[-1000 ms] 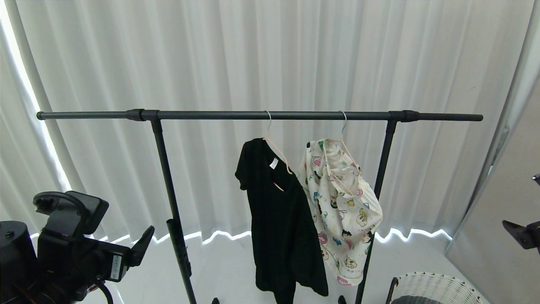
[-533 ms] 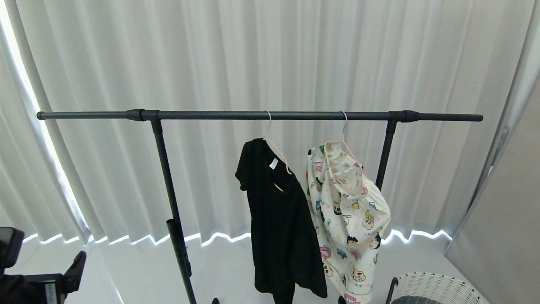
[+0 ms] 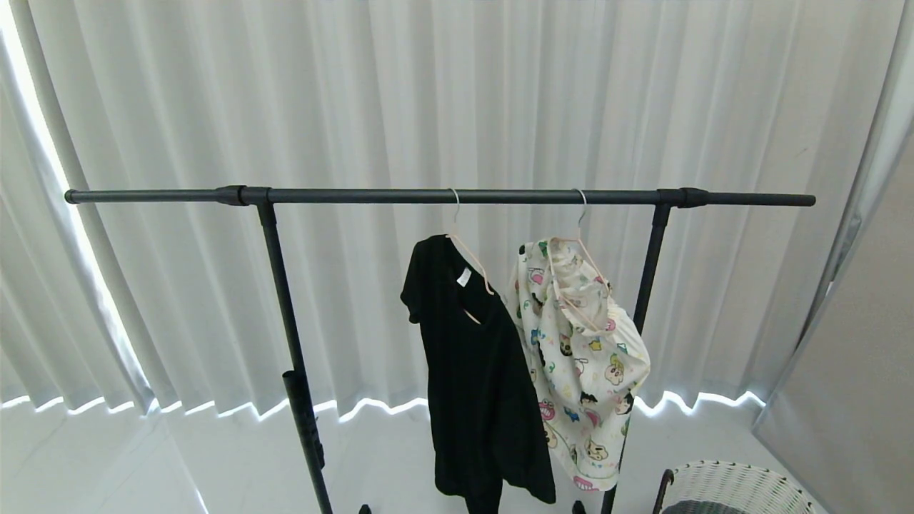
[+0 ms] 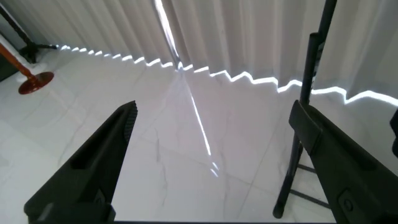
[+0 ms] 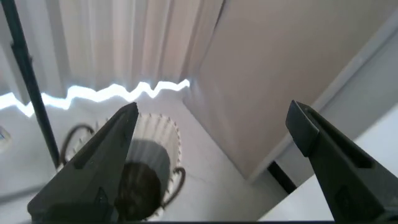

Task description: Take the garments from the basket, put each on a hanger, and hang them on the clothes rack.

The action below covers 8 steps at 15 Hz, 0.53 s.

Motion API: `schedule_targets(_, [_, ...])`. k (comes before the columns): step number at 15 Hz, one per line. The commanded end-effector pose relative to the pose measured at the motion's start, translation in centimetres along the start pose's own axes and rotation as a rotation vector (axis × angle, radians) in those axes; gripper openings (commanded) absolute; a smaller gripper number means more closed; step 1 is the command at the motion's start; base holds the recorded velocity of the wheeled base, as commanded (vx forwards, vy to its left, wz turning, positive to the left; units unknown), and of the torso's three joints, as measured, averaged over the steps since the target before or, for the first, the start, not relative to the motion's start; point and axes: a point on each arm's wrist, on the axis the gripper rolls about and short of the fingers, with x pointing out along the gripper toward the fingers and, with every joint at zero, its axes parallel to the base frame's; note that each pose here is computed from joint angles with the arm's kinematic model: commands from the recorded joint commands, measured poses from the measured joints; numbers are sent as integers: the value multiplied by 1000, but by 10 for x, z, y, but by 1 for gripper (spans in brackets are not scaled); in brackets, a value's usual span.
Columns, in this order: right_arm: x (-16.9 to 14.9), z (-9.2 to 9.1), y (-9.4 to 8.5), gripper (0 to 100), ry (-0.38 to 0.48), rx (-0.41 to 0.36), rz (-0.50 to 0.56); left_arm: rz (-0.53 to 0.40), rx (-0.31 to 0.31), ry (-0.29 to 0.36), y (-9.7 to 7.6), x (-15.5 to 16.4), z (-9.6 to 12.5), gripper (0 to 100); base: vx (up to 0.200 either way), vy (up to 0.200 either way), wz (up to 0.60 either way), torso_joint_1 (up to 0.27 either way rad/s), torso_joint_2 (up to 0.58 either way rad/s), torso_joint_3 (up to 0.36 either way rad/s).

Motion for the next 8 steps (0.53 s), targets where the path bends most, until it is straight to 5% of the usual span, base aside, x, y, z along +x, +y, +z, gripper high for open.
schedule_targets(1, [-8, -13, -1, 100, -120, 47, 39, 52, -65, -144, 5, -16, -9, 100, 0, 0, 0, 0, 0, 0])
schedule_targets(6, [-6, -14, -1, 100, -129, 76, 9, 57, -63, -143, 5, -16, -9, 100, 0, 0, 0, 0, 0, 0])
schedule_targets(7, [-6, -14, -1, 100, -129, 79, 11, 22, -57, -153, 4, -16, -8, 100, 0, 0, 0, 0, 0, 0])
schedule_targets(8, [-6, -15, 0, 100, -132, 77, 38, -109, -48, -193, 2, -16, -7, 100, 0, 0, 0, 0, 0, 0])
